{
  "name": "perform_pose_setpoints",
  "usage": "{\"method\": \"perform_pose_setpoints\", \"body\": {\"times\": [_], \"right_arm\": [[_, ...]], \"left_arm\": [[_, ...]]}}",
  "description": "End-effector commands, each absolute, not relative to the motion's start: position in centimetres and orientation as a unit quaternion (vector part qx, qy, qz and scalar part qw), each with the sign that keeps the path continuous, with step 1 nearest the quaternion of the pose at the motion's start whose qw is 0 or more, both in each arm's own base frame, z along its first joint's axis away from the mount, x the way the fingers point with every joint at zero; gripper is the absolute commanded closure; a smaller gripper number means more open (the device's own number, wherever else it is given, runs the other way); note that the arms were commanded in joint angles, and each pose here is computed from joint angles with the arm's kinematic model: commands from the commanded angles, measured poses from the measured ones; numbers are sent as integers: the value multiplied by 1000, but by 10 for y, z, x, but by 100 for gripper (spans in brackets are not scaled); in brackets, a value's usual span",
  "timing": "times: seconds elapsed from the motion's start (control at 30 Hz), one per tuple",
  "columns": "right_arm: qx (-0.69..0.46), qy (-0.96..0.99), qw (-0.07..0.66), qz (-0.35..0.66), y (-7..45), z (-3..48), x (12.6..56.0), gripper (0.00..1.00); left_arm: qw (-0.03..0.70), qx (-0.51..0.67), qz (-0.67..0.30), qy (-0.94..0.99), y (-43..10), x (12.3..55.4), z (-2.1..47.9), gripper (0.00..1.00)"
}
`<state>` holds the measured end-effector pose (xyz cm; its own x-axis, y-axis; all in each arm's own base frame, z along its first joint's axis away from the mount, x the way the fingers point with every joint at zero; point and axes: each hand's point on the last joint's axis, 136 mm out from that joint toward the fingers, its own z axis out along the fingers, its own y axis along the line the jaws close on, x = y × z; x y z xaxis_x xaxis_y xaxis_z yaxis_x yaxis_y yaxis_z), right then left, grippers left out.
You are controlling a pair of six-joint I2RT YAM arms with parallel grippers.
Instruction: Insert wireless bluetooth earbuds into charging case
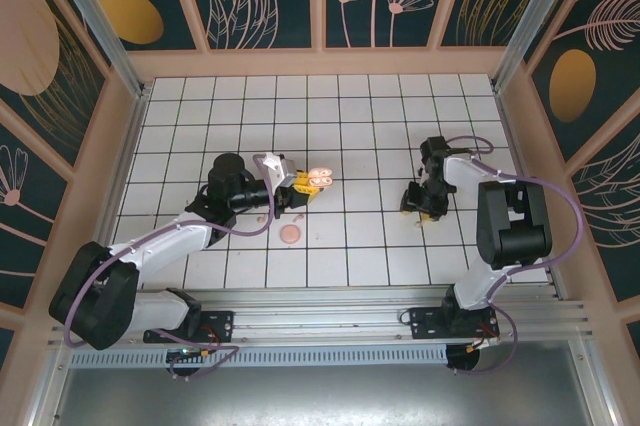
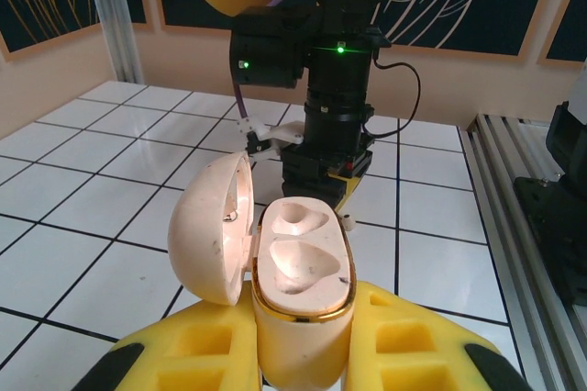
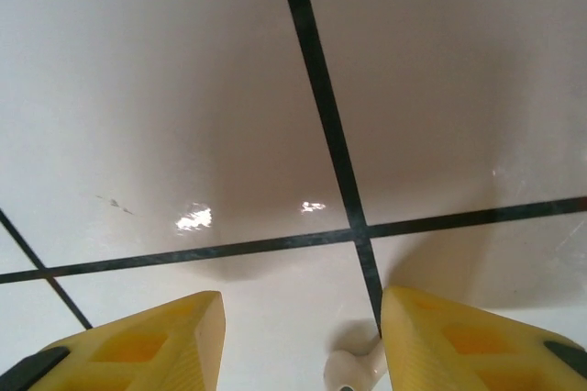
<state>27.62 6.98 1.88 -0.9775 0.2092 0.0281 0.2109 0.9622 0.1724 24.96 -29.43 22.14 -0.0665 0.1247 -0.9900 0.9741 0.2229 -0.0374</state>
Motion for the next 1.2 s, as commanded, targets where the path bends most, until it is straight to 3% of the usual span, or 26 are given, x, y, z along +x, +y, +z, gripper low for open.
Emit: {"method": "perform_pose_setpoints", "body": {"times": [0.0, 0.57, 0.93, 1.17], "right_arm": [[-110, -991, 35, -66, 63, 17, 254, 51], [-95, -986, 68, -120, 97, 18, 218, 53], [-103, -992, 33, -58, 78, 46, 236, 55], [-101, -993, 30, -61, 81, 39, 248, 59]], "left_arm": [[528, 470, -413, 574, -296, 249, 242, 86], [526, 468, -417, 575, -297, 249, 243, 86], [527, 468, -416, 574, -296, 248, 244, 86], [529, 467, -415, 575, -295, 248, 244, 86]]}}
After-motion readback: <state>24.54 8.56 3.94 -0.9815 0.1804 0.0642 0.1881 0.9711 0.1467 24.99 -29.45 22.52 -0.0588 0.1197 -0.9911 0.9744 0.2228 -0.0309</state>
